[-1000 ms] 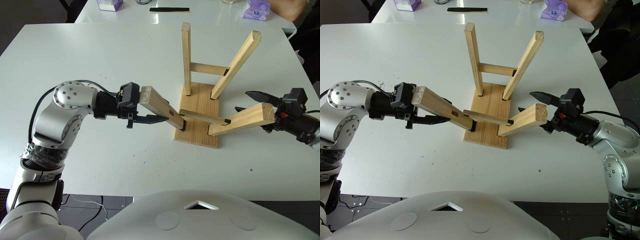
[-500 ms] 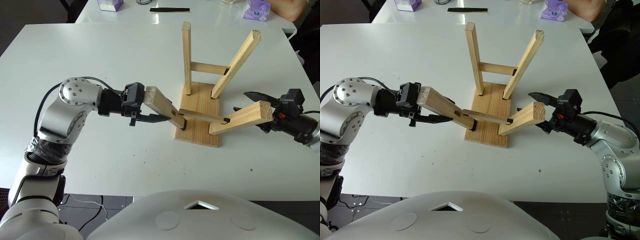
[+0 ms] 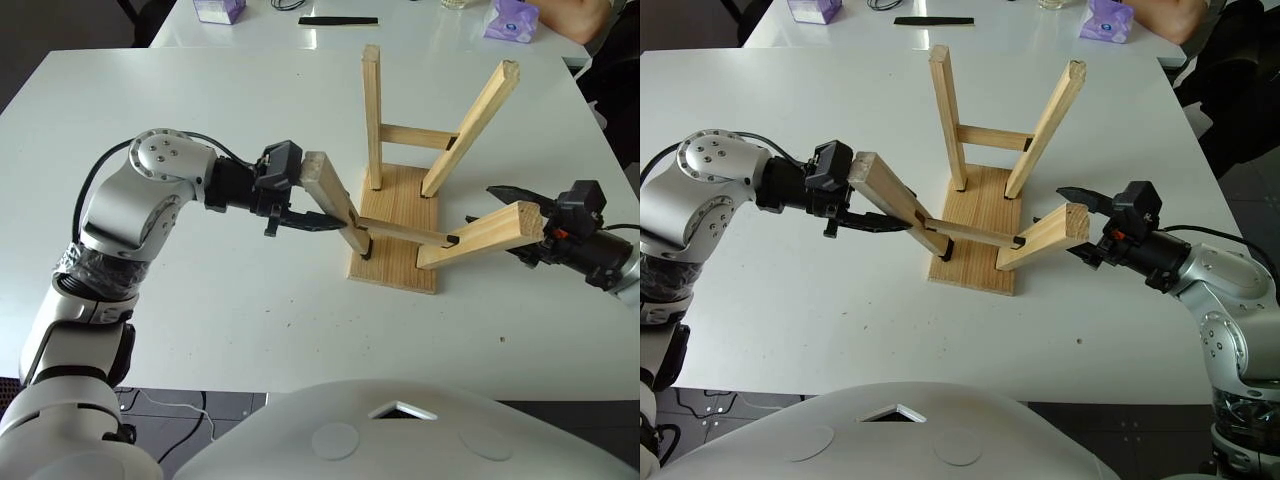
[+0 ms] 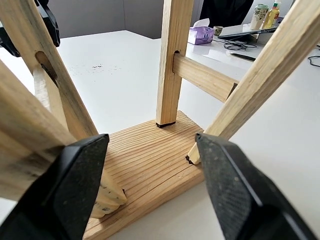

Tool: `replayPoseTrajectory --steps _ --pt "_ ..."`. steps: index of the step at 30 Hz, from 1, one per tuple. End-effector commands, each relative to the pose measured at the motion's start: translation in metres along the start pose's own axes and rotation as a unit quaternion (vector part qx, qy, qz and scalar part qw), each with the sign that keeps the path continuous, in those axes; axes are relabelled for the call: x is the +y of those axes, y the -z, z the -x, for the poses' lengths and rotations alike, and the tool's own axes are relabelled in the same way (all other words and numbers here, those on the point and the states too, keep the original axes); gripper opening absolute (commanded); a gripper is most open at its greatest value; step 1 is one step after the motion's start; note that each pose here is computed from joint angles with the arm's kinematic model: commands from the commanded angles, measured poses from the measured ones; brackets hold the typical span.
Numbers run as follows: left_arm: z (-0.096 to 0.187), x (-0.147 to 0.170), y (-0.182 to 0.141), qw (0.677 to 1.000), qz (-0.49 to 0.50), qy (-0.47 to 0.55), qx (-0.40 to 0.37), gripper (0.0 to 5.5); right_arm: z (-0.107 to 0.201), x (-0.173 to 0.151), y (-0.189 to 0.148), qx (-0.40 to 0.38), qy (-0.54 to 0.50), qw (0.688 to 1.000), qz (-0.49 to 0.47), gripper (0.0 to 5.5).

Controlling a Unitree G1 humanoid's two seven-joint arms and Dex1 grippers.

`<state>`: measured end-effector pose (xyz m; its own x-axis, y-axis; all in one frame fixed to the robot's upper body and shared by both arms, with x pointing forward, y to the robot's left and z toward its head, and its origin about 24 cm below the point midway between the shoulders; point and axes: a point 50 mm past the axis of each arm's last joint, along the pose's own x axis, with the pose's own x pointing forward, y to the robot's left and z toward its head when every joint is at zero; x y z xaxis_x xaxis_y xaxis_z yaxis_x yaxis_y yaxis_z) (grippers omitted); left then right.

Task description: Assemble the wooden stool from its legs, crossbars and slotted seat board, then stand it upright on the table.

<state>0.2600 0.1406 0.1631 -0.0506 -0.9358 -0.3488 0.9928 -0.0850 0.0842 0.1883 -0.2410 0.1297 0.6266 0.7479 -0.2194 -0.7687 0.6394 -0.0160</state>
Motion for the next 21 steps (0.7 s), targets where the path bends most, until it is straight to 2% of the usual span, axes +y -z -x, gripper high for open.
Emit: replayPoseTrajectory --steps 1,21 --pt "-0.008 -0.003 0.046 0.991 0.077 -0.017 0.111 2.05 -0.004 0.003 -0.002 0.000 -0.015 1.000 0.006 3.19" --pt "-0.019 -0.018 0.046 0.993 0.026 0.018 0.118 2.05 -0.005 0.001 0.002 0.009 -0.016 1.000 0.006 3.19"
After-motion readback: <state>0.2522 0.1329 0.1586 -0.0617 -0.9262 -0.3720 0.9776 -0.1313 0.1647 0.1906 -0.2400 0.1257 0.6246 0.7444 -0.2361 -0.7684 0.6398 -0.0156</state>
